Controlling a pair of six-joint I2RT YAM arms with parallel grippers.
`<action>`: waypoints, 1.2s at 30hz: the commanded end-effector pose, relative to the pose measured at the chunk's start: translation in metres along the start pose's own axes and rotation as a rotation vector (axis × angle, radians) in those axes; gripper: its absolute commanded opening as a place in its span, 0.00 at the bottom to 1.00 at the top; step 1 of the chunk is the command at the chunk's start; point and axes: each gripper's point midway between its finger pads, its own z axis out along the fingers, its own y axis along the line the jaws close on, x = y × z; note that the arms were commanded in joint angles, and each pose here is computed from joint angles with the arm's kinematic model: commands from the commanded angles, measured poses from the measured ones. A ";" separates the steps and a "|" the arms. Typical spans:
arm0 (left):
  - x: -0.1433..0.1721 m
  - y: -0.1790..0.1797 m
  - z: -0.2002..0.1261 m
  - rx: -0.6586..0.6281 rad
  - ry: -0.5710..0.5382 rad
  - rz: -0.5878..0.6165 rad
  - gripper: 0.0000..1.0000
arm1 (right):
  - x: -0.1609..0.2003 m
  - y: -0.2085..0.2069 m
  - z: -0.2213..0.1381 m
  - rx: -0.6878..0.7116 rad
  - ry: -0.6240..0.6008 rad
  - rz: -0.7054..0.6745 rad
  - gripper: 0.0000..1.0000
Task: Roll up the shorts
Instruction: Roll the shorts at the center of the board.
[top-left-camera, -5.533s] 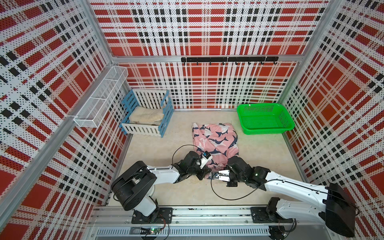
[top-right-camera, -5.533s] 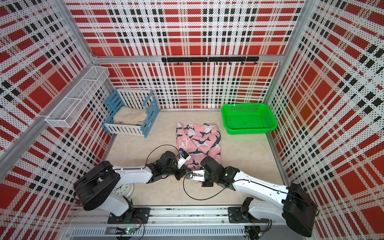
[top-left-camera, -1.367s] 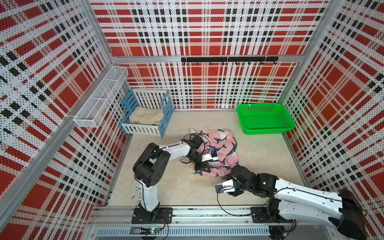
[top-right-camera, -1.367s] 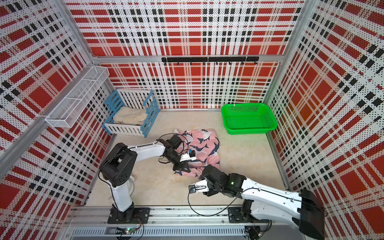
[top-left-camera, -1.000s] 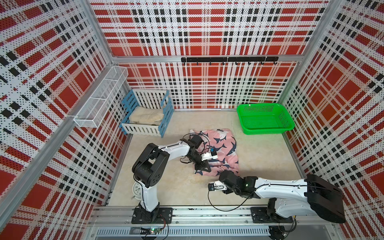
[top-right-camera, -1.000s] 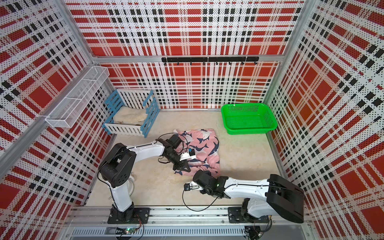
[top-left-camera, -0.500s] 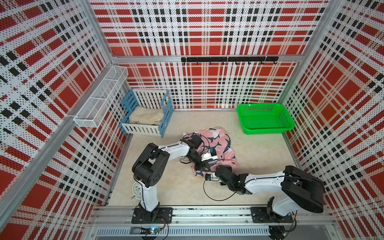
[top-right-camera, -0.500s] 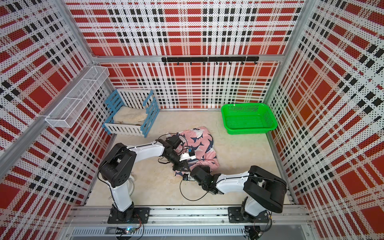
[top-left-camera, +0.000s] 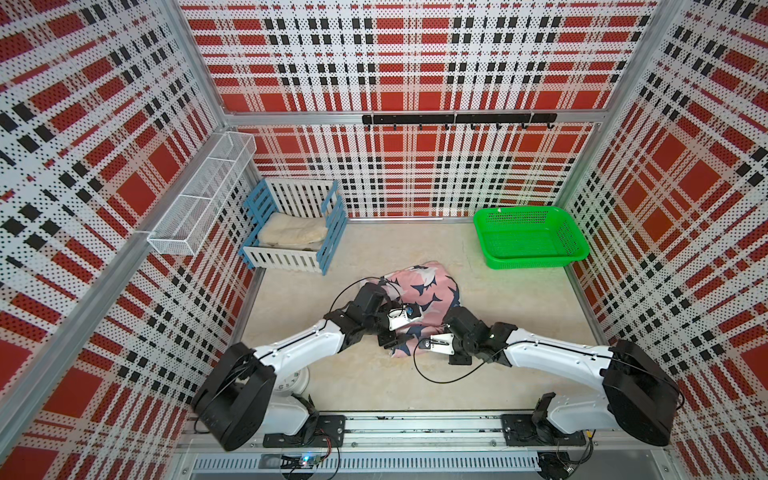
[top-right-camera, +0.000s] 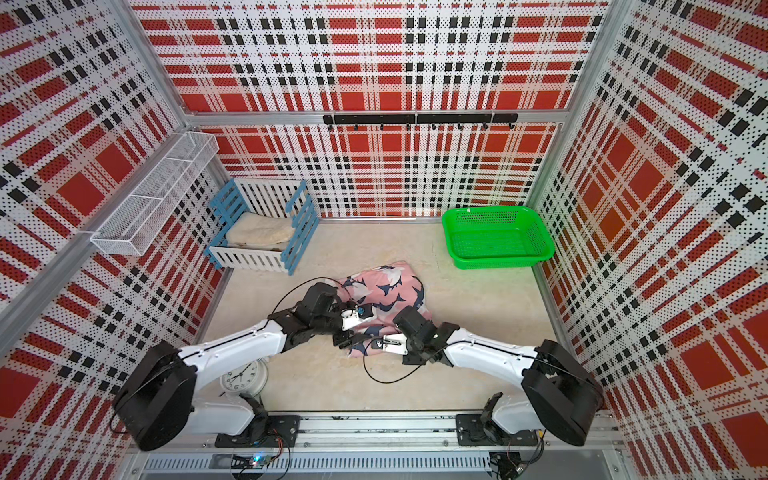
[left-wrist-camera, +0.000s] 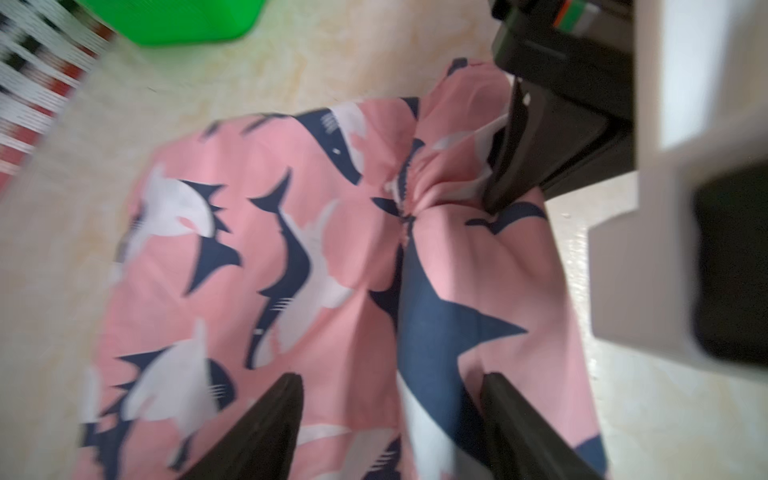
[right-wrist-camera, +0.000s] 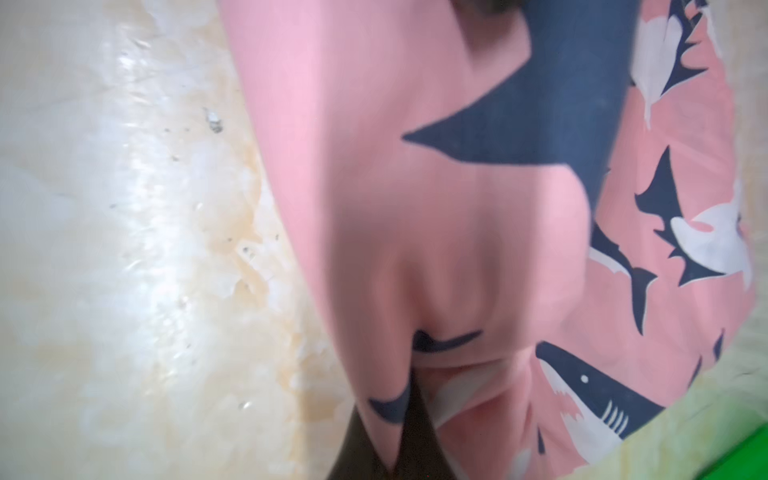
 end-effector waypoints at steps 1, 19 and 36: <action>-0.041 0.029 -0.026 -0.260 -0.164 0.118 0.73 | 0.000 0.038 -0.021 -0.252 -0.055 0.076 0.00; -0.023 -0.086 -0.013 -0.010 -0.090 0.124 0.81 | 0.005 0.041 -0.016 -0.400 -0.030 0.153 0.00; -0.027 -0.099 0.019 0.106 -0.088 -0.126 0.09 | 0.006 0.008 -0.031 -0.151 -0.067 0.094 0.04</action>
